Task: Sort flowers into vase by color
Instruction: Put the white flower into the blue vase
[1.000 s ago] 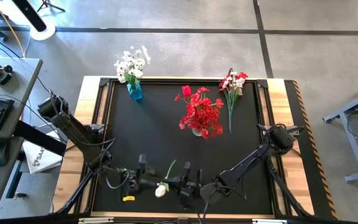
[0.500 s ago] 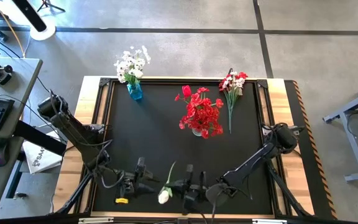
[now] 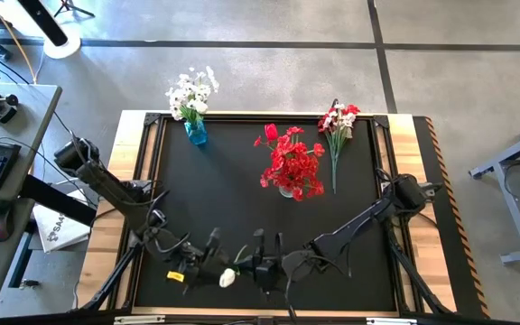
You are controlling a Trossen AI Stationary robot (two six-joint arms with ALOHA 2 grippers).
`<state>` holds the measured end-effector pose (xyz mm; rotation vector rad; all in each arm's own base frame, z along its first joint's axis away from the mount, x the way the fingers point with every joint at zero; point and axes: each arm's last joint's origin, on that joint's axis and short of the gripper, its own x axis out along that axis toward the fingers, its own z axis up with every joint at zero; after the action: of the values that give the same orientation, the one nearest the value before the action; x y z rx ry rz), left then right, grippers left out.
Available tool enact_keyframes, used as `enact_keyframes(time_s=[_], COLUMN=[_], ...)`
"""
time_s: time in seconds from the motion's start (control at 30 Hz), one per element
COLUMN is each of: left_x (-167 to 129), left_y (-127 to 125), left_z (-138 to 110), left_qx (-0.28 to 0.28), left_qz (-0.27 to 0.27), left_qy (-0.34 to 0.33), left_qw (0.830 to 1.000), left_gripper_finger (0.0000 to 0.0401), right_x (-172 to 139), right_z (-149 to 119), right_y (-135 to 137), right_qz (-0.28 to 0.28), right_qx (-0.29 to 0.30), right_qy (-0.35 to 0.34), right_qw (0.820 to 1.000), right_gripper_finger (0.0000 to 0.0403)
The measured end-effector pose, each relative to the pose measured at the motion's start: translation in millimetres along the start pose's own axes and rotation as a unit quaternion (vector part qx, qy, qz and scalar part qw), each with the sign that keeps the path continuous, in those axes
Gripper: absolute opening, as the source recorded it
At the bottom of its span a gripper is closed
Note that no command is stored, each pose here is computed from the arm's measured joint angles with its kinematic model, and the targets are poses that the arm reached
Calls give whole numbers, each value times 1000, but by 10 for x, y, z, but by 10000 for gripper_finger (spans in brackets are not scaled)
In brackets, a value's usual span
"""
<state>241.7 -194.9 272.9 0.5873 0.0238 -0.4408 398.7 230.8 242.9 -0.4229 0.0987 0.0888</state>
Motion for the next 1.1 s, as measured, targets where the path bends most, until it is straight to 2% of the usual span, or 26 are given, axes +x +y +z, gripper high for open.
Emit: enact_keyframes(time_s=[0.23,0.57,0.67,0.77,0.87,0.97,1.03,1.1], left_x=[24,18,0,-22,-52,-102,-152,-211], left_y=[76,33,-20,-77,-133,-180,-180,-126], left_z=[-45,-55,-29,2,25,105,185,267], left_qx=[-44,-40,-28,-10,10,39,47,46], left_qz=[3,-11,-10,-2,32,80,125,196], left_qy=[2,11,14,18,48,124,177,225], left_qw=[999,999,999,1000,998,988,975,953], left_gripper_finger=[143,54,23,5,8,7,5,3], right_x=[0,0,0,-4,-47,-200,-332,-441], right_z=[0,-12,-14,-14,0,68,136,165], right_y=[0,5,2,2,3,9,35,89], right_qz=[0,4,-2,-15,-50,-124,-179,-217], right_qx=[2,-2,12,32,22,11,15,12], right_qy=[0,5,7,12,34,86,108,125], right_qw=[1000,1000,1000,999,998,988,978,968], right_gripper_finger=[1,4,22,61,113,159,180,192])
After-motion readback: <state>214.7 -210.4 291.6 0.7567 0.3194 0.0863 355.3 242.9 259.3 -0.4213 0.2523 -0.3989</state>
